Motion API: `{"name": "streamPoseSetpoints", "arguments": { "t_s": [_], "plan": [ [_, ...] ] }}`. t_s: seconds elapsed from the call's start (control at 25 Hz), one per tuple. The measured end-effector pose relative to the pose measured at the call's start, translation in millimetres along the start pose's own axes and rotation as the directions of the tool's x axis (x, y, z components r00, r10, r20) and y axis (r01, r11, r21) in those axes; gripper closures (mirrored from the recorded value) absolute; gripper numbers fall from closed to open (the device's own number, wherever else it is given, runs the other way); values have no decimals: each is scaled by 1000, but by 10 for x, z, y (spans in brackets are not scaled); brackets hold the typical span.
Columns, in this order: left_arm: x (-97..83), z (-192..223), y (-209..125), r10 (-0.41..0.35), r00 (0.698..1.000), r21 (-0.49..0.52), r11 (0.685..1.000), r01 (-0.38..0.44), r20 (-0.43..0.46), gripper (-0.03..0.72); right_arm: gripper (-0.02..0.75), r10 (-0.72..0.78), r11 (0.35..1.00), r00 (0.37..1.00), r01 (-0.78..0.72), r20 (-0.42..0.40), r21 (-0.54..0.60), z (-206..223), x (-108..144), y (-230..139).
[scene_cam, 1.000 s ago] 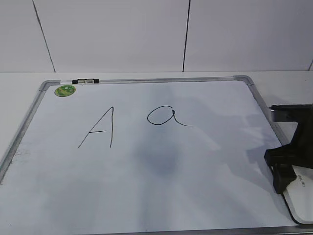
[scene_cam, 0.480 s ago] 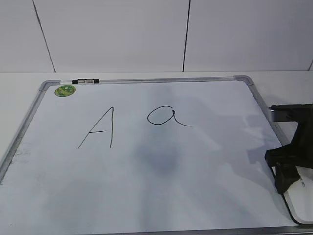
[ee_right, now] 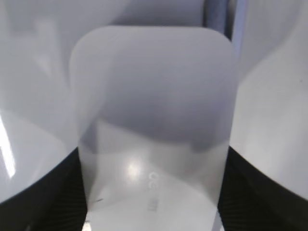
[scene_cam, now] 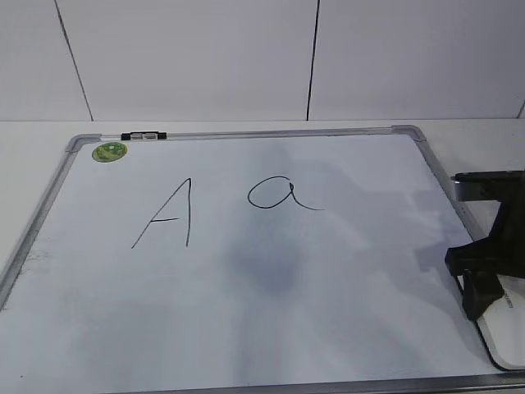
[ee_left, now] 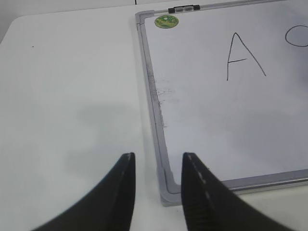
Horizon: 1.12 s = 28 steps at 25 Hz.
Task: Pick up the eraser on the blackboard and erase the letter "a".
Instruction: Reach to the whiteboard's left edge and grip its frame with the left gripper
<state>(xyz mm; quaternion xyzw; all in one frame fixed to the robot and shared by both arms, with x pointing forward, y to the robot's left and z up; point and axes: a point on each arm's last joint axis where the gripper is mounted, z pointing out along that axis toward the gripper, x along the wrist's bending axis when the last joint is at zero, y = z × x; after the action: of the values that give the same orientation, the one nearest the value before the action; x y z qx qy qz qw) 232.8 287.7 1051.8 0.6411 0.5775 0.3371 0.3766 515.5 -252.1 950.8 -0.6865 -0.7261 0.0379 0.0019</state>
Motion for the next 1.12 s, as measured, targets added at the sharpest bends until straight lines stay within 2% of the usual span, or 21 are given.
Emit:
{"name": "streamPoseSetpoints", "arguments": {
  "t_s": [0.4,0.6,0.88,1.12],
  "plan": [
    [0,0,0,0,1000,0,1000,0,0,443,214,-13,994,1000,13,-2,-107,-600,-30,34],
    [0,0,0,0,1000,0,1000,0,0,443,214,-53,992,997,47,-50,-113,-797,15,78],
    [0,0,0,0,1000,0,1000,0,0,443,214,-81,988,991,66,-103,-138,-897,64,111],
    [0,0,0,0,1000,0,1000,0,0,444,214,-88,988,990,73,-111,-136,-901,73,108]
  ]
}}
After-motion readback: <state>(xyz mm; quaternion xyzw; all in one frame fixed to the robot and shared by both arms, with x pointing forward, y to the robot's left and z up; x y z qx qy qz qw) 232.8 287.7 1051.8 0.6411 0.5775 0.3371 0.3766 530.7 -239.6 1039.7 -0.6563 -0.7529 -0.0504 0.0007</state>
